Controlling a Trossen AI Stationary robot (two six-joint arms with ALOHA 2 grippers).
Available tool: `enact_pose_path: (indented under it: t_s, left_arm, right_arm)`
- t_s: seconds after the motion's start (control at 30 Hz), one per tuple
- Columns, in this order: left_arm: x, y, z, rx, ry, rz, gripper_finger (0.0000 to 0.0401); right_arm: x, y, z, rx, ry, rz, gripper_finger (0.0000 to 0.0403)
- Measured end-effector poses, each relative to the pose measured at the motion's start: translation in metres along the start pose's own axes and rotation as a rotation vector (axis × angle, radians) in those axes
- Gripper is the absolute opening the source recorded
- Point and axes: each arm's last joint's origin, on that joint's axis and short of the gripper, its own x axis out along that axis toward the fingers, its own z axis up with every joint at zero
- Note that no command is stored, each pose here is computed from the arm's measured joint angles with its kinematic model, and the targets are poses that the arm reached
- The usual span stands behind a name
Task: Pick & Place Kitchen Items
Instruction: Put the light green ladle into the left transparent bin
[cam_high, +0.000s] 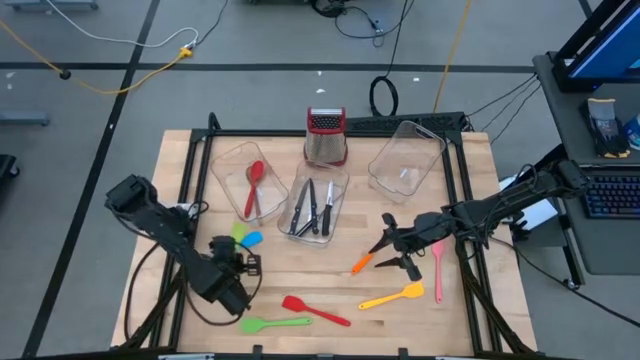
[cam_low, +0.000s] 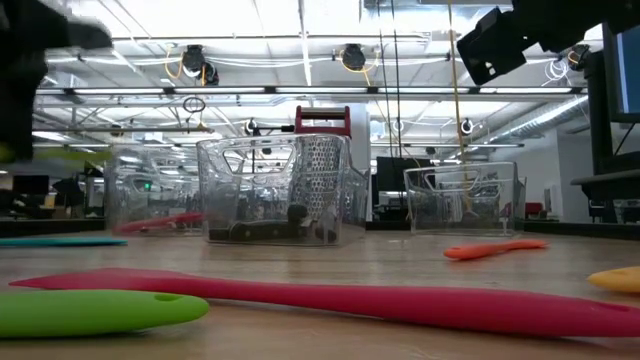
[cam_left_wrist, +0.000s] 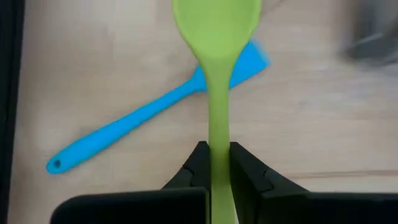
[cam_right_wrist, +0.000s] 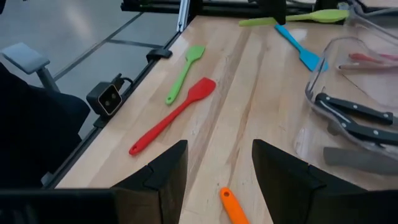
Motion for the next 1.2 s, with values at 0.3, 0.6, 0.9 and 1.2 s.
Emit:
enact_pose_path:
  t_s: [0.3, 0.6, 0.9, 1.2]
  left_arm:
    - [-0.062, -0.006, 0.027, 0.113, -0.253, -0.323, 0.0018]
    - [-0.08, 0.005, 0.082, 0.089, -0.325, -0.388, 0.0018]
    - [-0.078, 0.008, 0.151, -0.033, -0.372, -0.334, 0.0018]
    - [-0.055, -0.001, 0.194, -0.166, -0.353, -0.139, 0.0018]
  right_arm:
    - [0.0, 0.0, 0.001, -0.001, -0.008, 0.001, 0.0173]
    - [0.0, 0.0, 0.001, 0.0, -0.007, 0.003, 0.0173]
    - [0.0, 0.0, 0.001, -0.001, -0.007, 0.003, 0.0173]
    - [0.0, 0.0, 0.001, -0.004, -0.006, 0.003, 0.0172]
